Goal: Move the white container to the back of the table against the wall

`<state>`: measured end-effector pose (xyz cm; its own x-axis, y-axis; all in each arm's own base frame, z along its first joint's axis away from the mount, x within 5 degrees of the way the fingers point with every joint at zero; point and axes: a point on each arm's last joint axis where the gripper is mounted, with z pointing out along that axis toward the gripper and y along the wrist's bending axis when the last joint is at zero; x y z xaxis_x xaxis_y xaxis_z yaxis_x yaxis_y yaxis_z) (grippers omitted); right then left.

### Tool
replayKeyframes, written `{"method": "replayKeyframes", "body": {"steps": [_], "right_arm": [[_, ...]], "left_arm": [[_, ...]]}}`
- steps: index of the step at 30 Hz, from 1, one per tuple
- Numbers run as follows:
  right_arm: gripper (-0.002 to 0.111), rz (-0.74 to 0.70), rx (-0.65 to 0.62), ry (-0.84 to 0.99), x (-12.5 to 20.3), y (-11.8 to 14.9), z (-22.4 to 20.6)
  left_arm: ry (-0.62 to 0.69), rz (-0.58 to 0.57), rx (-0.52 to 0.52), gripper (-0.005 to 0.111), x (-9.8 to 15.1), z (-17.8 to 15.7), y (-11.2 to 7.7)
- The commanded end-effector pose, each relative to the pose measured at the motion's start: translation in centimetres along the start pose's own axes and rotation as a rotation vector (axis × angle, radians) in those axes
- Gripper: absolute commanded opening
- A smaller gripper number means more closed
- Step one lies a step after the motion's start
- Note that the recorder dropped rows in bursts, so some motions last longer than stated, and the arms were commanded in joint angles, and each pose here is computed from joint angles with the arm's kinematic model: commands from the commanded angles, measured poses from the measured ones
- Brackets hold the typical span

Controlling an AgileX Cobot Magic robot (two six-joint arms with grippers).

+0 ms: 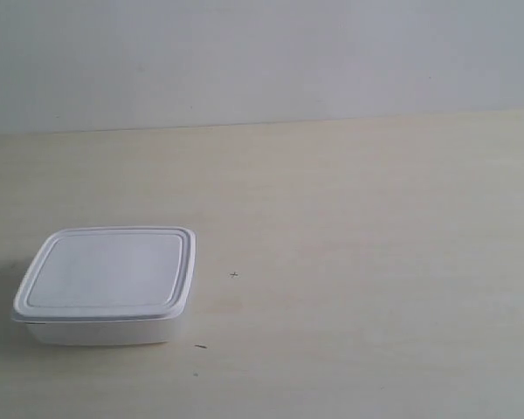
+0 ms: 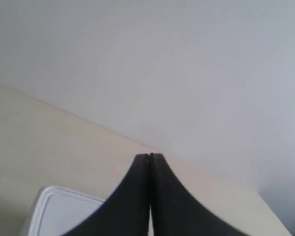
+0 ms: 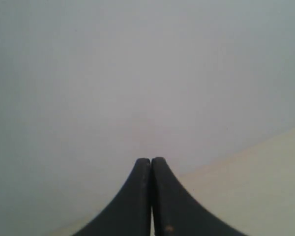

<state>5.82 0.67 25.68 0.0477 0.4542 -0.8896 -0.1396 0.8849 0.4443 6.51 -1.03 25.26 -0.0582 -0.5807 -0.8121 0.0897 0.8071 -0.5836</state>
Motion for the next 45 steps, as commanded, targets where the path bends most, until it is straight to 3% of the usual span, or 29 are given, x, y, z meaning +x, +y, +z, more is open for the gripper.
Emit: {"method": "replayKeyframes", "body": {"steps": [1, 3, 5, 10, 15, 18, 22, 26, 36, 45], "right_arm": [[0.0, -0.036, 0.002, 0.198, -4.1, 2.8, 3.2], [0.0, -0.072, 0.011, 0.366, -6.3, 4.4, 6.3], [0.0, -0.138, 0.03, 0.514, -7.1, 5.0, 9.7], [0.0, -0.114, -0.02, 0.745, -7.0, 6.0, 14.9], [0.0, -0.057, -0.165, 0.927, -5.4, 7.3, 19.1], [0.0, -0.071, -0.22, 0.995, -3.9, 8.8, 21.1], [0.0, -0.102, -0.319, 1.103, -1.1, 11.8, 23.6], [0.0, -0.206, -0.384, 1.185, 2.0, 14.6, 24.8], [0.0, -0.354, -0.429, 1.379, 9.9, 19.7, 22.7], [0.0, -0.377, -0.441, 1.536, 17.2, 21.2, 21.2]], "left_arm": [[0.235, 0.105, 0.022, 0.0, -3.3, 3.1, -3.5], [0.377, 0.227, 0.004, 0.0, -5.1, 5.7, -4.7], [0.368, 0.368, -0.023, 0.0, -7.9, 7.7, -5.8], [0.478, 0.503, -0.021, 0.0, -9.5, 9.2, -7.1], [0.573, 0.504, 0.025, 0.0, -8.0, 9.2, -7.4], [0.629, 0.6, 0.005, 0.0, -7.4, 9.0, -6.9], [0.671, 0.624, -0.012, 0.0, -7.0, 8.8, -6.9], [0.799, 0.633, 0.021, 0.0, -5.6, 8.1, -6.9], [1.016, 0.633, -0.039, 0.0, -0.9, 7.0, -3.4], [1.066, 0.583, -0.099, 0.0, 2.6, 7.4, -0.8]]}}
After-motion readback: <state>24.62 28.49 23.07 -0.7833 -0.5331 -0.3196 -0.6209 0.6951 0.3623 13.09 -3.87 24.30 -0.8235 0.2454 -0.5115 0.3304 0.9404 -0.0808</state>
